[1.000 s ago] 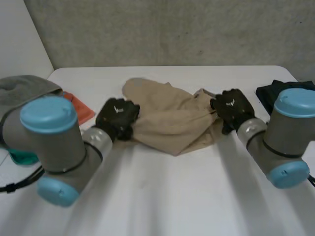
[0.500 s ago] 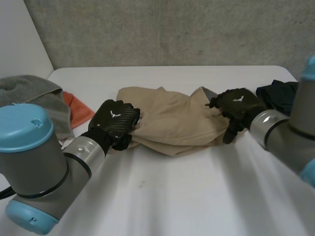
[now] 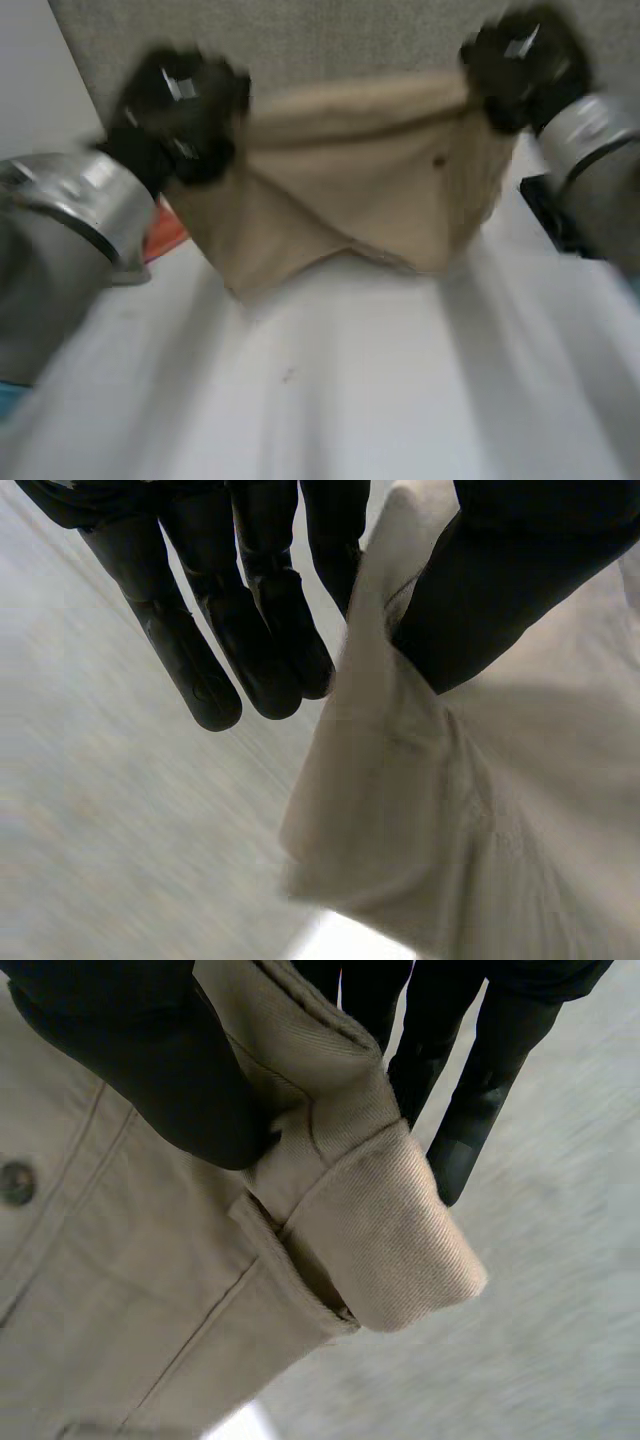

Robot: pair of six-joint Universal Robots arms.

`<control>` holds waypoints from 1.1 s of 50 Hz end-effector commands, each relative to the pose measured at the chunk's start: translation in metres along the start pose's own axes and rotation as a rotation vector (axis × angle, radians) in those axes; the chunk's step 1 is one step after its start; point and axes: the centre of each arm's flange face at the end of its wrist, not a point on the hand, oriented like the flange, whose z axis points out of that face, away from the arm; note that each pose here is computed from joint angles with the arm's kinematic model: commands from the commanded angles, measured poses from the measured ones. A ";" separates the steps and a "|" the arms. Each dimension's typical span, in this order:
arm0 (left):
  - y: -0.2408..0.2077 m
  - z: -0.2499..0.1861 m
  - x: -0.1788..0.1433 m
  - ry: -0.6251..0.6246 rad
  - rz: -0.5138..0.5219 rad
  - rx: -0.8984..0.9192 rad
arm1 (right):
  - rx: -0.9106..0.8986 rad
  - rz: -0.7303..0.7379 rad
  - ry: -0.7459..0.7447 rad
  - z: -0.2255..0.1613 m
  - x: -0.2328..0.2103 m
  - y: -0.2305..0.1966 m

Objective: Fold the laundry.

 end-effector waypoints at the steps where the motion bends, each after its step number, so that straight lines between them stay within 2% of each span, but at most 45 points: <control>1: -0.062 -0.026 -0.028 -0.002 0.111 -0.093 | -0.089 -0.013 -0.105 -0.028 0.029 -0.037; 4: -0.051 -0.024 -0.022 0.041 0.120 -0.196 | -0.192 -0.033 -0.187 -0.028 0.020 -0.022; 5: -0.035 -0.016 -0.017 0.063 0.119 -0.263 | -0.250 -0.046 -0.237 -0.027 0.012 -0.011; 10: 0.017 0.012 -0.003 0.132 0.113 -0.397 | -0.360 -0.041 -0.294 -0.012 -0.012 0.026; 12: 0.037 0.026 0.008 0.178 0.102 -0.409 | -0.396 -0.024 -0.320 -0.002 -0.031 0.046; 15: 0.055 0.055 0.015 0.193 0.099 -0.331 | -0.393 -0.023 -0.318 0.016 -0.050 0.066; 17: 0.062 0.081 0.009 0.157 0.124 -0.226 | -0.340 -0.027 -0.252 0.038 -0.055 0.072; 19: 0.054 0.110 -0.011 0.044 0.176 -0.062 | -0.240 -0.006 -0.118 0.064 -0.048 0.064; 20: 0.040 0.124 -0.027 -0.044 0.198 0.049 | -0.145 0.029 0.002 0.081 -0.034 0.052; 22: 0.021 0.132 -0.040 -0.116 0.203 0.160 | -0.032 0.077 0.122 0.094 -0.016 0.038; 23: 0.010 0.134 -0.047 -0.149 0.195 0.224 | 0.023 0.100 0.175 0.099 -0.008 0.032; 24: -0.015 0.135 -0.061 -0.211 0.171 0.354 | 0.164 0.138 0.273 0.106 0.012 0.014; 26: -0.040 0.131 -0.073 -0.258 0.129 0.477 | 0.301 0.166 0.350 0.109 0.029 -0.004; 27: -0.056 0.125 -0.081 -0.279 0.080 0.566 | 0.432 0.172 0.415 0.107 0.041 -0.021; 30: -0.066 0.115 -0.089 -0.267 -0.016 0.621 | 0.539 0.153 0.453 0.100 0.047 -0.035; 35: -0.038 0.111 -0.077 -0.204 -0.076 0.486 | 0.462 0.143 0.368 0.096 0.033 -0.022; 41: 0.031 0.100 -0.045 -0.126 -0.102 0.183 | 0.211 0.158 0.188 0.085 -0.007 0.028; 43: 0.051 0.094 -0.035 -0.106 -0.099 0.106 | 0.150 0.163 0.136 0.081 -0.019 0.044; 51: 0.160 0.051 0.042 0.066 -0.074 -0.234 | -0.189 0.156 -0.144 0.038 -0.099 0.137; 55: 0.188 0.036 0.058 0.103 -0.026 -0.316 | -0.317 0.118 -0.216 0.017 -0.118 0.164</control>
